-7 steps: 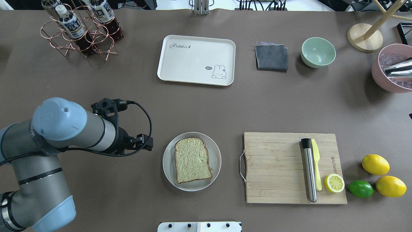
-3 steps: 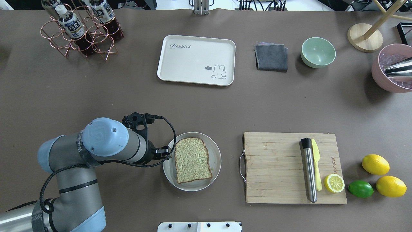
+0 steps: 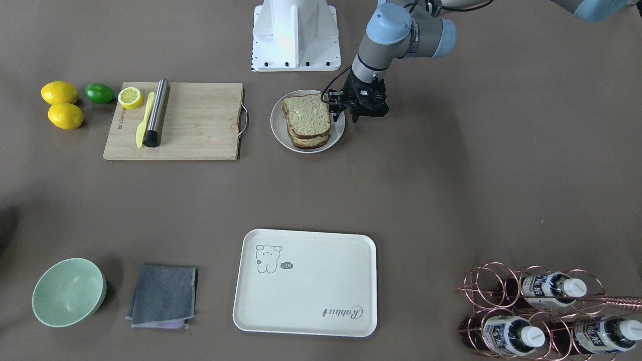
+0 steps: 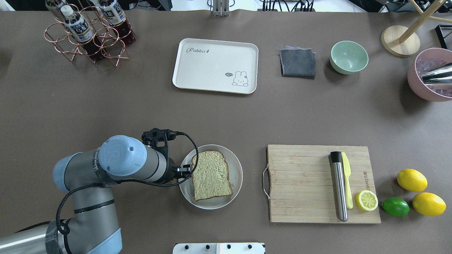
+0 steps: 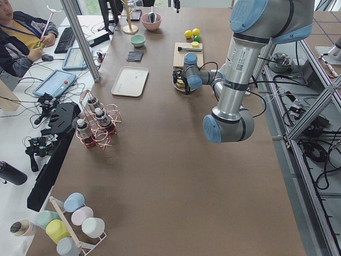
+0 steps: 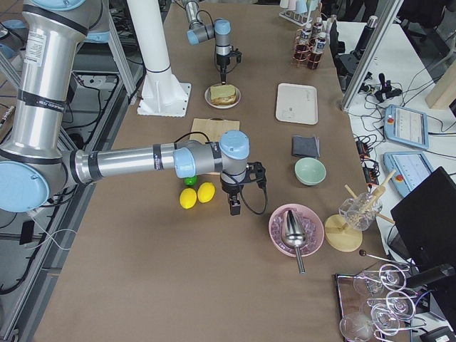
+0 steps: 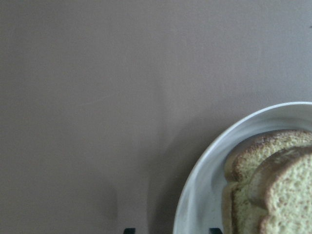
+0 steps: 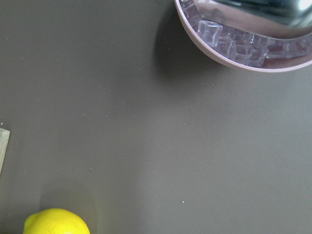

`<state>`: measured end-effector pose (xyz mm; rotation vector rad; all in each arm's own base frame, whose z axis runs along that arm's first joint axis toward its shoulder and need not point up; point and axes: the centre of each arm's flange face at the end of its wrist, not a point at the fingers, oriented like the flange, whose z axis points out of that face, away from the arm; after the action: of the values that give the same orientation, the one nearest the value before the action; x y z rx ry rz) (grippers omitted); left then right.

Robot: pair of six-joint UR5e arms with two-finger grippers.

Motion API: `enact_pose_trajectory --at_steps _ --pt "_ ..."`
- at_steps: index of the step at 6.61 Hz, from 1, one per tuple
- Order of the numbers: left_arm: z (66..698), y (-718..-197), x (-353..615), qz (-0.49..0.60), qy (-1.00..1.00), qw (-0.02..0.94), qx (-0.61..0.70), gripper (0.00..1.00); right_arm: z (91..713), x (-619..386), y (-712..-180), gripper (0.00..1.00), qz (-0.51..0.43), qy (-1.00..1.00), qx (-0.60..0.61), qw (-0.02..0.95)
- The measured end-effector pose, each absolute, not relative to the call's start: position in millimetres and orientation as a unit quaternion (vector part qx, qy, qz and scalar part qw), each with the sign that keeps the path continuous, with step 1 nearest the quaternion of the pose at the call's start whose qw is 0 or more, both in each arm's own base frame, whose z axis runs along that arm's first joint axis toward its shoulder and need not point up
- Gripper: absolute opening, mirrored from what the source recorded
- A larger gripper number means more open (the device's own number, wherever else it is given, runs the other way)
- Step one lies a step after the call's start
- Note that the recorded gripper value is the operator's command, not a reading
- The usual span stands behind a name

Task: Make sandwich and place on tray
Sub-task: 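Move the left gripper to the white plate rim and grasp it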

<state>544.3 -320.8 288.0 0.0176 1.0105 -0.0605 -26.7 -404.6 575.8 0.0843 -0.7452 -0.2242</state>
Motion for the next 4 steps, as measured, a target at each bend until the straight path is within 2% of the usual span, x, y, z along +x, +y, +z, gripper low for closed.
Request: enact_pose_trajectory --at_steps 2,4 --pt "288.4 -319.5 545.5 -0.027 0.489 0.872 0.008 0.0 575.5 -26.2 -404.4 1.0 -0.109 -0.363 0.041 0.924" --pt "289.5 -318.6 546.7 -0.031 0.489 0.872 0.003 0.0 575.5 -25.9 -404.5 1.0 -0.108 -0.363 0.041 0.924"
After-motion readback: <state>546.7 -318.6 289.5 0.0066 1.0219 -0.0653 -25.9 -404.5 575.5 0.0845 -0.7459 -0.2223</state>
